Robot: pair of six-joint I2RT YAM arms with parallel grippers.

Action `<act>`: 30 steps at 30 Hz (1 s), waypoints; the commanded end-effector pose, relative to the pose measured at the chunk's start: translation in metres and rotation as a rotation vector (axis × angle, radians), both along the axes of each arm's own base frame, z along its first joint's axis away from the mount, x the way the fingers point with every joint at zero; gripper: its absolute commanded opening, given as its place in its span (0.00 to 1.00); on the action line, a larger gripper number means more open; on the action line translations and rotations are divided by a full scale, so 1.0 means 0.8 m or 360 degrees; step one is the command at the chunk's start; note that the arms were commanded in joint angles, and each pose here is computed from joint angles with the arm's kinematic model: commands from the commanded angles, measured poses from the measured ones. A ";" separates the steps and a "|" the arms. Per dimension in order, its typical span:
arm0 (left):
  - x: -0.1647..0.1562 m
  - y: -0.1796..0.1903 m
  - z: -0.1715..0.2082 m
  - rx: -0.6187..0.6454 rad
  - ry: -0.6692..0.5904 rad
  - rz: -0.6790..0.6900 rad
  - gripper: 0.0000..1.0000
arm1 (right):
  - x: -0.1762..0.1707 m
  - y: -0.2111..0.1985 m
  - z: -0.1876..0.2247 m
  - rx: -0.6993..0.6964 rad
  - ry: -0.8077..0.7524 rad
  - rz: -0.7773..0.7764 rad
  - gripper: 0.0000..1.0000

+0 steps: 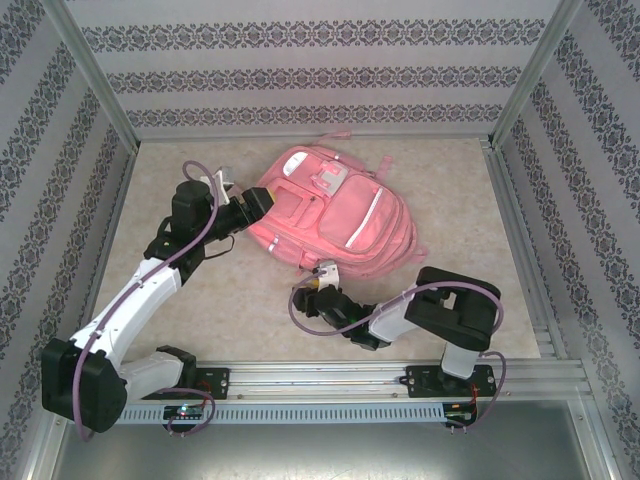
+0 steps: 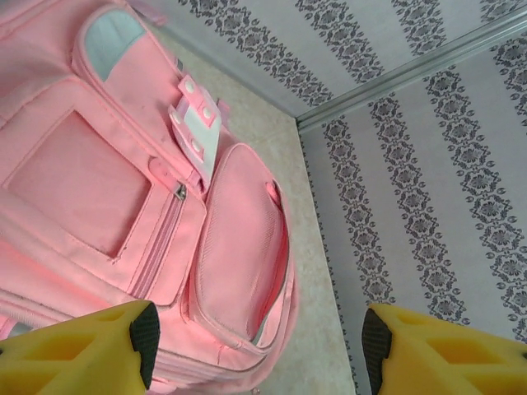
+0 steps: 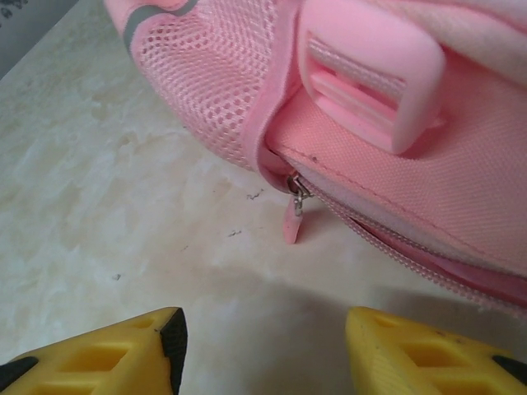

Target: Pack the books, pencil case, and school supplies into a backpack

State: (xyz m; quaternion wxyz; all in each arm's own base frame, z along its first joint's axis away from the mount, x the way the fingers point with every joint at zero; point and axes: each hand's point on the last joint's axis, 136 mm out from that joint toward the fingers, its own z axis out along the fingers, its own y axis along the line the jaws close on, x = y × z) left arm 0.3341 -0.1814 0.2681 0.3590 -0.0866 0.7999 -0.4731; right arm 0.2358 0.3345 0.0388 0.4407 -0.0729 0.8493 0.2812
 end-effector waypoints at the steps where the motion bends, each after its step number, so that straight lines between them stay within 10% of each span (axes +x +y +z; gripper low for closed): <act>1: -0.002 0.000 0.021 -0.0070 -0.0085 -0.0042 0.67 | 0.020 0.001 0.011 0.0128 -0.0020 -0.0152 0.53; 30: 0.014 0.016 0.004 -0.0183 -0.0021 0.0022 0.66 | 0.057 -0.001 -0.043 -0.0073 0.0209 -0.0287 0.38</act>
